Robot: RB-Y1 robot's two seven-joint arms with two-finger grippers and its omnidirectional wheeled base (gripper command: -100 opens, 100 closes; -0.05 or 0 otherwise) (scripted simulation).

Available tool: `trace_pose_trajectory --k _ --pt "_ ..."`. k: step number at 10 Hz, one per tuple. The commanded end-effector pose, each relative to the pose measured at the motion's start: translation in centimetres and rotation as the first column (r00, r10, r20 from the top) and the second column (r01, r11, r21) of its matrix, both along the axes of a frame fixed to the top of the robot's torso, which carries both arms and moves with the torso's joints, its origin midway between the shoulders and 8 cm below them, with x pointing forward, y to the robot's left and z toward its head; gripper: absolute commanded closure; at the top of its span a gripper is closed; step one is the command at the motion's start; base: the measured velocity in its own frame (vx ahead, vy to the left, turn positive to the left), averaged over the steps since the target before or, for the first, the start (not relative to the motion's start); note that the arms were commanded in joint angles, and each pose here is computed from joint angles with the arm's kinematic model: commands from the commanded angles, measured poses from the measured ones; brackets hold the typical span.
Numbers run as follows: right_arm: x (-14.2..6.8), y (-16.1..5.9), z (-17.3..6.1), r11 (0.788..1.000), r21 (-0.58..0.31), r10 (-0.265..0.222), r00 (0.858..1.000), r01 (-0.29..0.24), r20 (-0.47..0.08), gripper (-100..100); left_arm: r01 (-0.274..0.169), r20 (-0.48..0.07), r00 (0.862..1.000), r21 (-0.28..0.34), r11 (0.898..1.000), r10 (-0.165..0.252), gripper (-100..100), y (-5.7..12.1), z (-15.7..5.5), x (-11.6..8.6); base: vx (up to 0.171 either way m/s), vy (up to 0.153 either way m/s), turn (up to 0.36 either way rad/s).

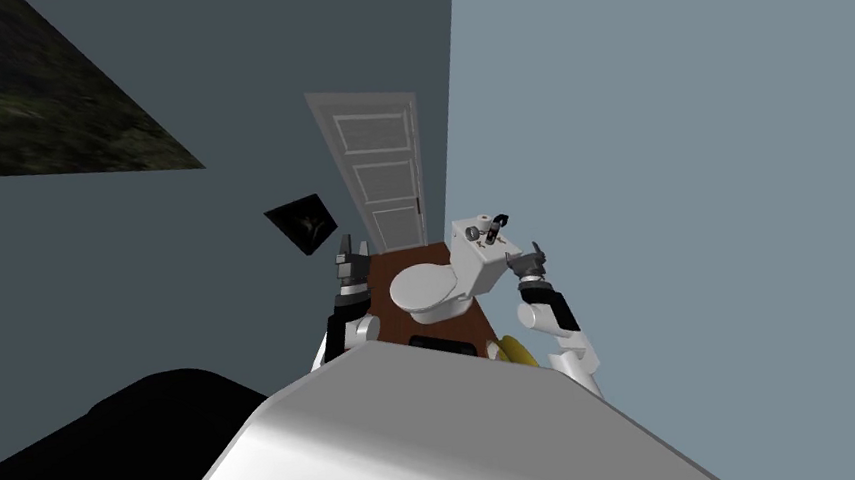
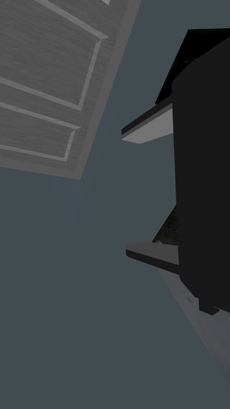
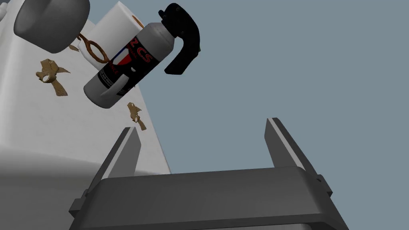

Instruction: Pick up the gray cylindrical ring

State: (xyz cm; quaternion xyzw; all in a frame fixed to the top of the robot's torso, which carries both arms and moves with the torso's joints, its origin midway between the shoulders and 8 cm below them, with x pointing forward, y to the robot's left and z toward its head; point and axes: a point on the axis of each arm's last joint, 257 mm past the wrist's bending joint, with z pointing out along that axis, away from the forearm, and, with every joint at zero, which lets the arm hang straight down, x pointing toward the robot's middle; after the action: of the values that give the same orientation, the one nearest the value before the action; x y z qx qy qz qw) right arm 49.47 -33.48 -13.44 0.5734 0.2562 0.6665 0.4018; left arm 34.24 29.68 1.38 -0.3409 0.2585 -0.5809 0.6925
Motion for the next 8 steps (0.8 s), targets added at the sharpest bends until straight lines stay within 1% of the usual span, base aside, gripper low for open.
trace_pose_trajectory --k 1,2,3,4,5,6,7,8 --pt "1.2 0.1 -1.4 0.997 0.073 0.018 0.999 -0.015 -0.042 -100 0.000 0.000 1.000 0.000 1.000 0.000 0 0.0 0.0 0.0 -0.017 0.021 -0.079" --pt "2.1 0.2 -2.0 0.990 0.135 0.036 0.998 -0.028 -0.061 -100 0.000 0.000 1.000 0.000 1.000 0.000 0 0.0 0.0 0.0 -0.018 0.031 -0.122" --pt "2.2 0.3 -2.7 0.990 0.138 0.040 0.996 -0.028 -0.084 -100 0.000 0.000 1.000 0.000 1.000 0.000 0 0.0 0.0 0.0 -0.012 0.027 -0.029" --pt "3.2 0.6 -3.5 0.979 0.201 0.063 0.992 -0.040 -0.110 -100 0.000 0.000 1.000 0.000 1.000 0.000 0 0.0 0.0 0.0 -0.011 0.023 -0.062" --pt "3.3 0.7 -3.8 0.979 0.202 0.065 0.991 -0.040 -0.120 -100 0.000 0.000 1.000 0.000 1.000 0.000 0 0.0 0.0 0.0 -0.007 0.017 -0.036" --pt "4.3 1.2 -4.5 0.963 0.264 0.091 0.986 -0.051 -0.142 -100 0.000 0.000 1.000 0.000 1.000 0.000 0 0.0 0.0 0.0 0.003 0.017 -0.069" --pt "4.3 1.3 -4.8 0.963 0.265 0.094 0.984 -0.051 -0.153 -100 0.000 0.000 1.000 0.000 1.000 0.000 0 0.0 0.0 0.0 0.005 0.017 -0.042" --pt "5.3 1.9 -5.3 0.944 0.324 0.122 0.978 -0.061 -0.169 -100 0.000 0.000 1.000 0.000 1.000 0.000 0 0.0 0.0 0.0 0.008 0.018 -0.092"
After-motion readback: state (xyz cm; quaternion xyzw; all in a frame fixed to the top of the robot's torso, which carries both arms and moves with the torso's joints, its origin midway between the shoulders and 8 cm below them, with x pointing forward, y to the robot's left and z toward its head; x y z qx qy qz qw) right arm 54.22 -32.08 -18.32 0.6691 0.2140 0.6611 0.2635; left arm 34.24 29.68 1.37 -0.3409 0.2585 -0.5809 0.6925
